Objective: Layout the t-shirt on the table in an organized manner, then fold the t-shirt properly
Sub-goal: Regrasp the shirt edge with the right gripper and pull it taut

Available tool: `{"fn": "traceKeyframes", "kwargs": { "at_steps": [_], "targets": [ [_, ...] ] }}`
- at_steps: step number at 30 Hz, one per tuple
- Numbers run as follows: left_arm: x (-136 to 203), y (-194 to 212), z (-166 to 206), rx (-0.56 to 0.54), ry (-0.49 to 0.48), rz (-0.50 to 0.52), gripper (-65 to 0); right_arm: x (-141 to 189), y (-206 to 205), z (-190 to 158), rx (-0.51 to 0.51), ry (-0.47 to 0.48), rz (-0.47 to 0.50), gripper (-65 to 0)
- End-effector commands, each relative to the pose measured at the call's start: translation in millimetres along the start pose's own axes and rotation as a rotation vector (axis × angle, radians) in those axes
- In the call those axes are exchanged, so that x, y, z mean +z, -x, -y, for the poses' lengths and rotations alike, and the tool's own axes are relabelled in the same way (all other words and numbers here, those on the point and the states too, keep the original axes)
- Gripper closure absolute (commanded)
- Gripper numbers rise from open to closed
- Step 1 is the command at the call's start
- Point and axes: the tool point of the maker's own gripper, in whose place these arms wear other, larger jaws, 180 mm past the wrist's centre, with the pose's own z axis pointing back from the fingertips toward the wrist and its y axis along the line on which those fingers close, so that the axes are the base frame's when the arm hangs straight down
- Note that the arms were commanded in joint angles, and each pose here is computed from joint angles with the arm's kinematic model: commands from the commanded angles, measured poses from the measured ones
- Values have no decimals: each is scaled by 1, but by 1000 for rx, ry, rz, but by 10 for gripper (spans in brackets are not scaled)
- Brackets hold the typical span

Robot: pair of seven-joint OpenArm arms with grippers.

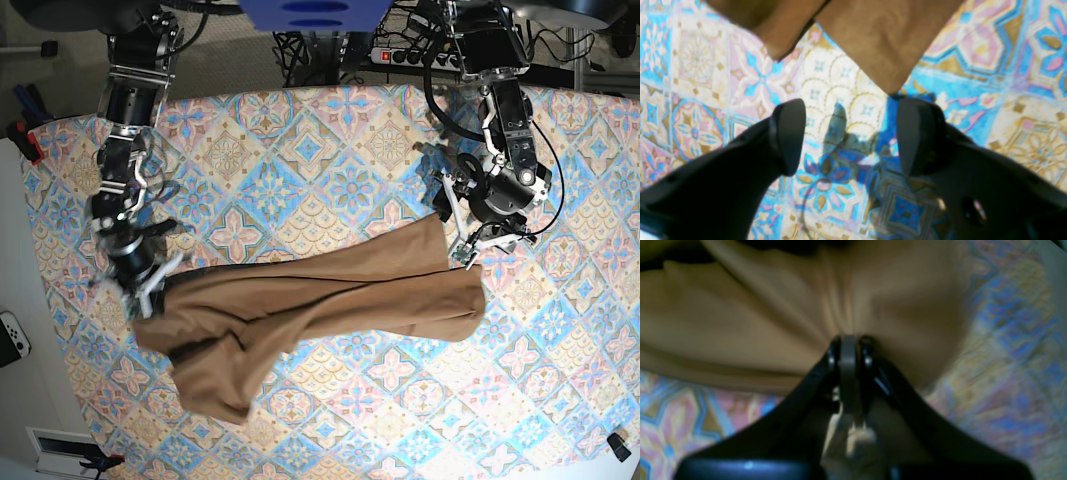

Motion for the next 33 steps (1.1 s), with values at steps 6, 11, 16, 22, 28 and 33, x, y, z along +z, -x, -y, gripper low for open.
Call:
{"fn": "traceKeyframes", "kwargs": {
  "at_steps": [6, 11, 16, 22, 28, 33],
  "targets": [
    [-3, -3, -5, 5, -1, 5, -397, 54, -33, 4, -5, 84, 153, 0],
    [-8, 3, -1, 12, 16, -11, -397, 81, -18, -5, 1, 93, 130, 0],
    [-14, -6, 23, -66, 67, -10, -403, 81, -15, -5, -2, 91, 122, 0],
    [-5, -52, 47, -63, 113, 171, -404, 79, -12, -8, -5, 83, 113, 0],
    [-1, -62, 54, 120, 212, 279, -404, 74, 5, -10, -27, 73, 73, 0],
    [-14, -35, 31, 424, 294, 324, -403, 74, 7, -11, -30, 72, 67, 0]
  ]
}}
